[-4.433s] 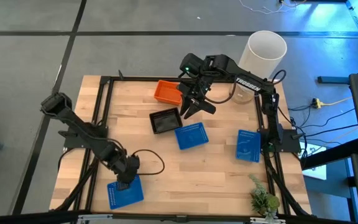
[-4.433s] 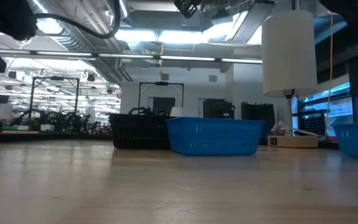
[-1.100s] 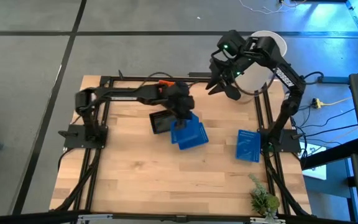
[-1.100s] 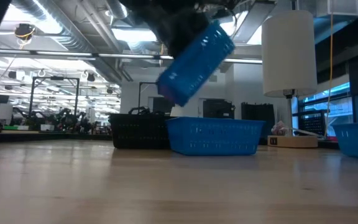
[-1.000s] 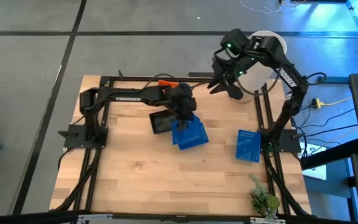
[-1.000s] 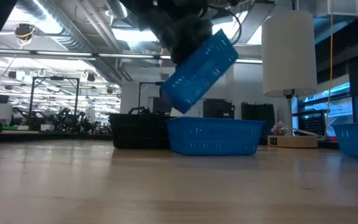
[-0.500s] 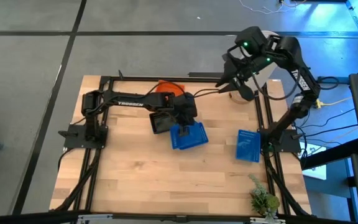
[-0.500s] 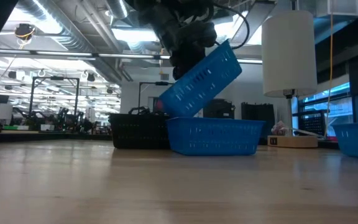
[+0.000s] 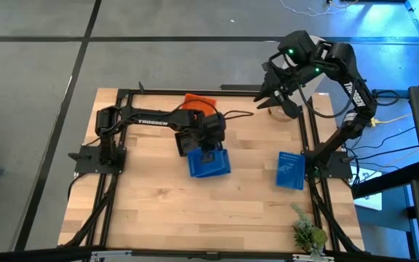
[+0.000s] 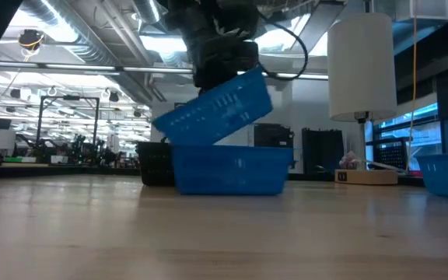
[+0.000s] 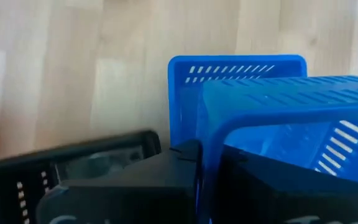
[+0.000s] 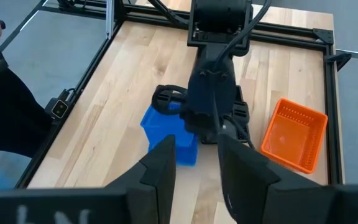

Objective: Stack baskets by color
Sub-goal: Stack the bottom blue bin on top of the top left blue bin, then stack the right blue bin on top of the left blue bins

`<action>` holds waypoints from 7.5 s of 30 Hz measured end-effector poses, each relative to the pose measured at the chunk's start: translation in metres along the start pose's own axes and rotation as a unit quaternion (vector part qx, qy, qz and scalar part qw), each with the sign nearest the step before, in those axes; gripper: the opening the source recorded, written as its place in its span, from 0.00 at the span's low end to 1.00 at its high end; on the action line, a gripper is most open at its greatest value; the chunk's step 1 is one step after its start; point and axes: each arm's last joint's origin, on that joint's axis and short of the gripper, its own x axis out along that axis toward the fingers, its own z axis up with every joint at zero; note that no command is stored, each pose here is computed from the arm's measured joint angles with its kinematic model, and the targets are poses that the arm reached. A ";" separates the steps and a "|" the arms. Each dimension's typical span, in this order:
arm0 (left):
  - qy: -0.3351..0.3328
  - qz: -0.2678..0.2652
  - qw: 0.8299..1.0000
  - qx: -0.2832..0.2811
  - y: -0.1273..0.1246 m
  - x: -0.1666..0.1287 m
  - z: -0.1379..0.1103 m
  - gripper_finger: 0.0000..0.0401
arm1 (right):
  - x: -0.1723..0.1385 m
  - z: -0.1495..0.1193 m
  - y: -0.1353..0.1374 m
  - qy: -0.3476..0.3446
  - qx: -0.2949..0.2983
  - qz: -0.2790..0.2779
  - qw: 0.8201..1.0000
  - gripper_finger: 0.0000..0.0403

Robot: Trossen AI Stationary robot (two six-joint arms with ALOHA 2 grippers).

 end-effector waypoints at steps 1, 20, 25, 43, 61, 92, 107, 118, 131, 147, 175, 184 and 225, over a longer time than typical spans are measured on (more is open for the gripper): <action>0.009 -0.001 1.000 0.006 0.000 0.000 -0.002 0.00 | 0.000 0.000 0.000 0.000 0.000 0.000 1.000 0.30; 0.035 -0.005 0.997 0.071 -0.006 0.000 -0.007 0.16 | 0.000 0.000 0.000 0.000 0.002 0.000 1.000 0.30; 0.029 0.023 0.997 0.065 -0.006 -0.016 -0.007 0.17 | 0.000 -0.001 -0.001 0.016 0.052 -0.029 0.998 0.30; -0.127 0.144 0.980 0.046 -0.014 -0.167 -0.026 0.17 | 0.006 -0.055 0.084 0.108 0.360 -0.180 0.909 0.30; -0.143 0.172 0.974 0.039 -0.013 -0.182 -0.030 0.17 | 0.111 -0.165 0.120 0.230 0.670 -0.222 0.670 0.30; -0.149 0.161 0.975 0.026 -0.014 -0.181 -0.030 0.17 | 0.180 -0.256 0.111 0.238 0.730 -0.247 0.591 0.30; -0.148 0.163 0.975 0.030 -0.014 -0.181 -0.030 0.17 | 0.206 -0.294 0.107 0.172 0.715 -0.242 0.633 0.15; -0.120 0.163 0.979 0.028 -0.013 -0.180 -0.035 0.17 | 0.191 -0.214 0.101 0.103 0.602 -0.156 0.777 0.01; -0.145 0.158 0.977 -0.008 -0.019 -0.218 -0.057 0.17 | 0.192 -0.099 0.080 0.025 0.364 -0.136 0.921 0.00; -0.207 0.213 0.954 -0.036 -0.020 -0.275 -0.097 0.17 | 0.292 -0.025 0.030 0.064 0.197 -0.012 0.978 0.00; -0.247 0.223 0.942 -0.031 -0.021 -0.299 -0.114 0.17 | 0.351 -0.049 0.047 0.169 0.179 0.002 0.969 0.00; -0.242 0.230 0.943 -0.007 -0.021 -0.299 -0.114 0.17 | 0.334 -0.020 0.060 0.146 0.303 -0.013 0.942 0.00; -0.193 0.243 0.949 0.052 -0.021 -0.296 -0.120 0.16 | 0.400 -0.027 0.153 0.091 0.359 -0.044 0.928 0.00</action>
